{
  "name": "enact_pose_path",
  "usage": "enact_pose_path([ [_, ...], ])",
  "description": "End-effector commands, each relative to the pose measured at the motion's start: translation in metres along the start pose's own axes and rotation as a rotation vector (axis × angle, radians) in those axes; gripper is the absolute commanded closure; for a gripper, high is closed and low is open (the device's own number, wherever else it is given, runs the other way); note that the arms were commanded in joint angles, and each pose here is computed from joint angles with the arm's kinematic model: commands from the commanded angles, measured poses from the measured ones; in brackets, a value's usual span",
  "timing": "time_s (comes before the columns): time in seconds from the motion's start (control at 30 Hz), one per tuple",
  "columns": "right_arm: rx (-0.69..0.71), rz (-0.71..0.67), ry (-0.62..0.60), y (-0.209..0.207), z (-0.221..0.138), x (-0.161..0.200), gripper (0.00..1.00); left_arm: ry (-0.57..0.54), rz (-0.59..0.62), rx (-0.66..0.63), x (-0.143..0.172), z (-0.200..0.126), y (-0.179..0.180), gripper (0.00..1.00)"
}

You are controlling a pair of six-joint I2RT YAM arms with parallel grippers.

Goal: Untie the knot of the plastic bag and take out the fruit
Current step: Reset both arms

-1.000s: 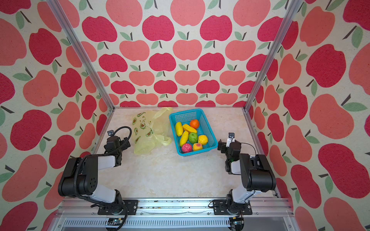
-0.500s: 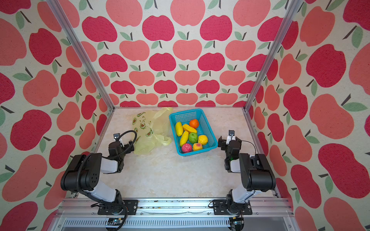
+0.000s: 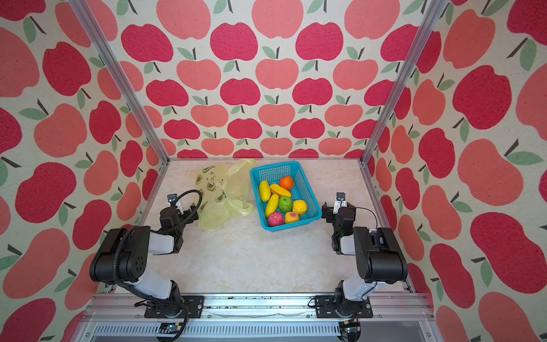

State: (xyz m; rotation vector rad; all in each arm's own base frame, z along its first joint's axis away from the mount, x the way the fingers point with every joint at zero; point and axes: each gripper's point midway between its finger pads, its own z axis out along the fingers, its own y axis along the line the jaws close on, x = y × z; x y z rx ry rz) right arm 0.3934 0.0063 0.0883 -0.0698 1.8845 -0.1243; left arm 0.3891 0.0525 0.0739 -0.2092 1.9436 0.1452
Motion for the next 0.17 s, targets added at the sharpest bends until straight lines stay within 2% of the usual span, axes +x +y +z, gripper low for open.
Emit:
enact_pose_path([
  [0.0,-0.022,-0.022,-0.004,0.0055,0.0029,-0.0048,0.01,-0.031,0.016,0.023,-0.0089,0.0023,-0.0054,0.01],
  [0.13,-0.023,-0.023,-0.011,0.0057,0.0018,-0.0059,0.01,-0.033,0.016,0.023,-0.0097,0.0023,-0.0054,0.01],
])
